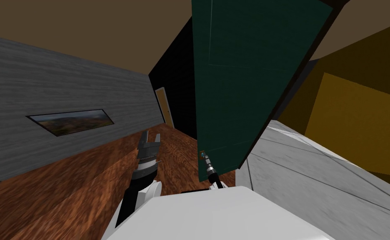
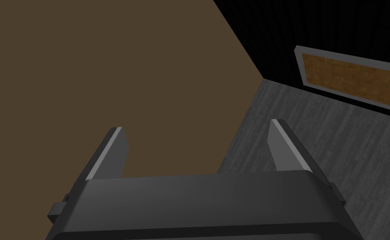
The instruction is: Push the door open
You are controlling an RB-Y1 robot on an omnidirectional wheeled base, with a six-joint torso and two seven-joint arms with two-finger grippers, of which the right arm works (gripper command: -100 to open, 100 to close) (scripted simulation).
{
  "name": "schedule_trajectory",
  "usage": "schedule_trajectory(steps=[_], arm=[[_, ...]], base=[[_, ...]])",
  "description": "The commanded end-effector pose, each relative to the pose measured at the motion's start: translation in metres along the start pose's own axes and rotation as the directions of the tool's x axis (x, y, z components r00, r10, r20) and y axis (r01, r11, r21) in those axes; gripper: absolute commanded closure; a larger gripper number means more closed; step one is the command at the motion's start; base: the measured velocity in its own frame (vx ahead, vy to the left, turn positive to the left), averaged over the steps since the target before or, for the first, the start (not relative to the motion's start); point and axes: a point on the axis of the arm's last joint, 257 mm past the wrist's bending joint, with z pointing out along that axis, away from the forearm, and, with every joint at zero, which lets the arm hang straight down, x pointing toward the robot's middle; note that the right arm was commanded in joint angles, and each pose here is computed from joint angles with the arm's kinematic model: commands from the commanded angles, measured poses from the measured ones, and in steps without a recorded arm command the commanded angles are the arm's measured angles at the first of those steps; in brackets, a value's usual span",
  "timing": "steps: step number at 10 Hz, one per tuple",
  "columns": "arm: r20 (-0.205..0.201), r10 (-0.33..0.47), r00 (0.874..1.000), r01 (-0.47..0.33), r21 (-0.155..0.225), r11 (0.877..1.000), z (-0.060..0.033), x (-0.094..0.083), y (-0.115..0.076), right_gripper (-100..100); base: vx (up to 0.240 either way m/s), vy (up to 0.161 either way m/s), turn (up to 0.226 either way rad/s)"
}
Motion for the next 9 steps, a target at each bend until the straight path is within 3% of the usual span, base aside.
schedule_trajectory(steps=[1,2,3,9], arm=[[0.027,-0.025,0.999,0.025,0.006,1.000,-0.0005,-0.025,-0.003,100],[0.040,-0.033,0.999,0.033,0.008,0.999,-0.0004,-0.035,-0.004,100],[0.021,-0.050,0.999,0.050,0.023,0.999,-0.0012,-0.037,-0.011,-100],[0.015,-0.083,0.996,0.083,0.024,0.996,0.0090,-0.059,-0.012,-100]], base=[[0.141,0.020,-0.083],[0.197,0.063,-0.072],[0.061,-0.055,-0.083],[-0.051,-0.109,-0.032]])
